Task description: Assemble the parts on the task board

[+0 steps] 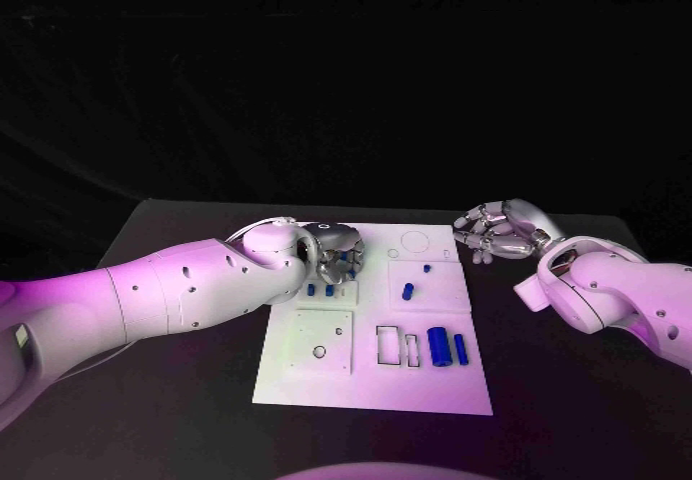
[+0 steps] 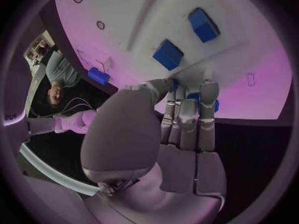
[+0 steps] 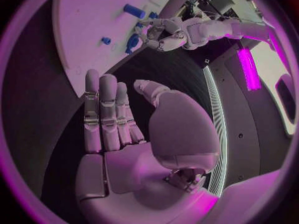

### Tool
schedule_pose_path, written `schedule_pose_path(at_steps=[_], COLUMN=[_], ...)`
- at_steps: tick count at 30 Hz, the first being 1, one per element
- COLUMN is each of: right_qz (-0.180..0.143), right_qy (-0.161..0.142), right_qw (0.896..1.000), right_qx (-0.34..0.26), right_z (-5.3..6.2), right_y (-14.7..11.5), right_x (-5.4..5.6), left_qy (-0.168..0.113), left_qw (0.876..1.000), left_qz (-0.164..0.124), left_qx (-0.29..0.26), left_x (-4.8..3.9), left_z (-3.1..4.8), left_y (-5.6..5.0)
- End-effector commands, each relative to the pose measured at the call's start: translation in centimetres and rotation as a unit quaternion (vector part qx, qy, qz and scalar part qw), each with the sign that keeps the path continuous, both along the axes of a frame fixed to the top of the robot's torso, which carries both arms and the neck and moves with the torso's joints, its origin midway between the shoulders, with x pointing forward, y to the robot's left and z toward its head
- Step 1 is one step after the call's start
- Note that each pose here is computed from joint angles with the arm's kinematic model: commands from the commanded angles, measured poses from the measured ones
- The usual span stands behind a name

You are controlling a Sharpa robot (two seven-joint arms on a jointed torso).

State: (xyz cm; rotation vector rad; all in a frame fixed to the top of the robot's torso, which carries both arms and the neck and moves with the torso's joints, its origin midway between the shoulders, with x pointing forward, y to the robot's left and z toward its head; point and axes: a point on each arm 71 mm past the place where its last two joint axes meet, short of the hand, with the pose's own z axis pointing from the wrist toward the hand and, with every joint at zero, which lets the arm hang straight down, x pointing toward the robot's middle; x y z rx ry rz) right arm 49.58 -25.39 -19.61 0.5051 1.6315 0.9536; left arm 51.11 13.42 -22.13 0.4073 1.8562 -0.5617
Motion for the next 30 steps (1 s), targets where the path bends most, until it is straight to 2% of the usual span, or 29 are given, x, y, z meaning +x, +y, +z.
schedule_pose_path(at_steps=[1,11,20,25,30], right_qz=[0.006,0.007,0.005,0.005,0.004], right_qy=[0.0,-0.001,-0.002,-0.001,0.0], right_qw=[1.0,1.0,1.0,1.0,1.0], right_qx=[0.0,0.0,0.0,0.0,0.0], right_z=[0.0,0.0,0.0,0.0,-0.1], right_y=[0.2,0.2,0.1,0.0,-0.1], right_x=[0.0,0.0,0.0,-0.1,-0.1], left_qy=[0.017,0.006,-0.007,-0.015,-0.001], left_qw=[1.0,1.0,0.999,0.997,0.995], left_qz=[-0.008,-0.002,0.001,0.007,0.017], left_qx=[-0.001,-0.022,-0.053,-0.077,-0.097], left_x=[-0.21,-0.09,-0.44,-0.77,-1.3], left_z=[-0.49,-0.19,0.86,1.75,2.3], left_y=[-0.1,0.1,0.6,1.5,3.0])
